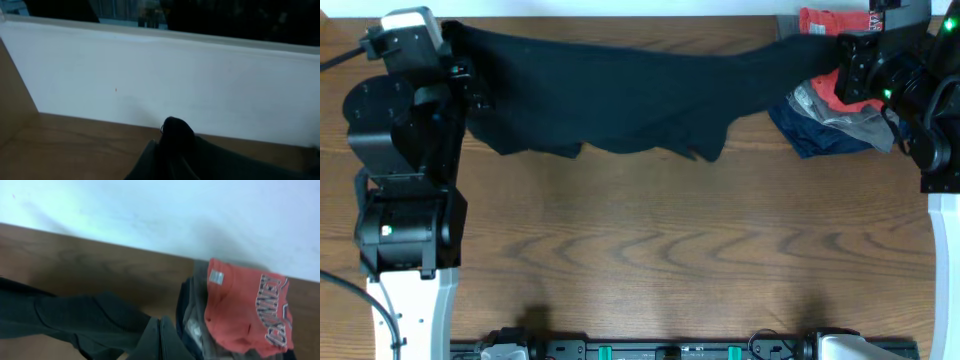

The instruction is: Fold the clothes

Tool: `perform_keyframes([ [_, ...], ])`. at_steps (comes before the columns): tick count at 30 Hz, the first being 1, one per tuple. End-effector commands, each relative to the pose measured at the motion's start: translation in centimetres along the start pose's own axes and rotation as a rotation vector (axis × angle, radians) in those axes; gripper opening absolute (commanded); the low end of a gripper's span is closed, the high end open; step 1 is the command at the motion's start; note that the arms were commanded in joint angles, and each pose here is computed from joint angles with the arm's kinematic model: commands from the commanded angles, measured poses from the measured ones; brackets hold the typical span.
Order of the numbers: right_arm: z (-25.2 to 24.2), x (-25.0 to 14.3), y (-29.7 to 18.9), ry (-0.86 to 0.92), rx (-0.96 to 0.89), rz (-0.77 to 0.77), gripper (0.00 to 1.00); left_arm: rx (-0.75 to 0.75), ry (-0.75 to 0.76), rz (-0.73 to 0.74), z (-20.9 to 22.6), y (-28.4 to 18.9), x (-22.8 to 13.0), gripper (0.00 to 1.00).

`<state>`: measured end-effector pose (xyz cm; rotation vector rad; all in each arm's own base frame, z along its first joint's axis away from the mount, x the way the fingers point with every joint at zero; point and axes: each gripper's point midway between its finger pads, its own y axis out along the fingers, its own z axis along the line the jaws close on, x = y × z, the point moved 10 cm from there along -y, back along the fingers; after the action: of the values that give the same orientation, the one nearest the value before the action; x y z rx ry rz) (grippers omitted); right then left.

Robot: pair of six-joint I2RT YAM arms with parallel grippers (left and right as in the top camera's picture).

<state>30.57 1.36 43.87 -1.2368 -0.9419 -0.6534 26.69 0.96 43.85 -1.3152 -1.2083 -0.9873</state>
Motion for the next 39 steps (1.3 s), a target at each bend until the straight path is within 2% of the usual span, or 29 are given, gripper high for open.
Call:
perform_keyframes([
  [1,-0.4,0.1,-0.3,-0.005,-0.015,0.004,0.01,0.012,-0.015,-0.018,0.1,-1.5,1.1,0.08],
  [8,-0.4,-0.5,0.0,0.005,-0.01,0.045,0.01,0.045,-0.006,0.246,0.6,-0.4,-2.9,0.06],
  [14,-0.5,-0.9,0.7,0.013,-0.004,0.078,0.01,0.066,0.0,0.413,0.9,1.2,-5.6,0.06],
  [19,-0.4,-1.8,2.3,0.034,0.064,0.136,0.01,0.073,0.005,0.478,1.0,2.5,-6.9,0.06],
  [25,0.1,-4.2,6.5,0.071,0.222,0.282,0.02,0.073,0.005,0.472,1.0,2.8,-6.8,0.06],
  [27,0.6,-5.3,8.2,0.073,0.271,0.348,0.17,0.072,0.004,0.47,1.0,2.8,-6.8,0.06],
  [30,1.6,-7.5,11.3,0.073,0.323,0.48,0.53,0.073,0.004,0.471,1.0,2.8,-6.8,0.06],
  [31,2.0,-8.2,12.2,0.079,0.335,0.524,0.6,0.073,0.004,0.471,1.0,2.8,-6.8,0.07],
  [34,3.2,-10.7,15.1,0.093,0.375,0.653,0.68,0.073,0.004,0.472,1.0,2.8,-6.8,0.06],
  [39,5.7,-14.9,19.8,0.094,0.443,0.822,0.7,0.073,0.005,0.475,1.0,2.8,-6.9,0.06],
])
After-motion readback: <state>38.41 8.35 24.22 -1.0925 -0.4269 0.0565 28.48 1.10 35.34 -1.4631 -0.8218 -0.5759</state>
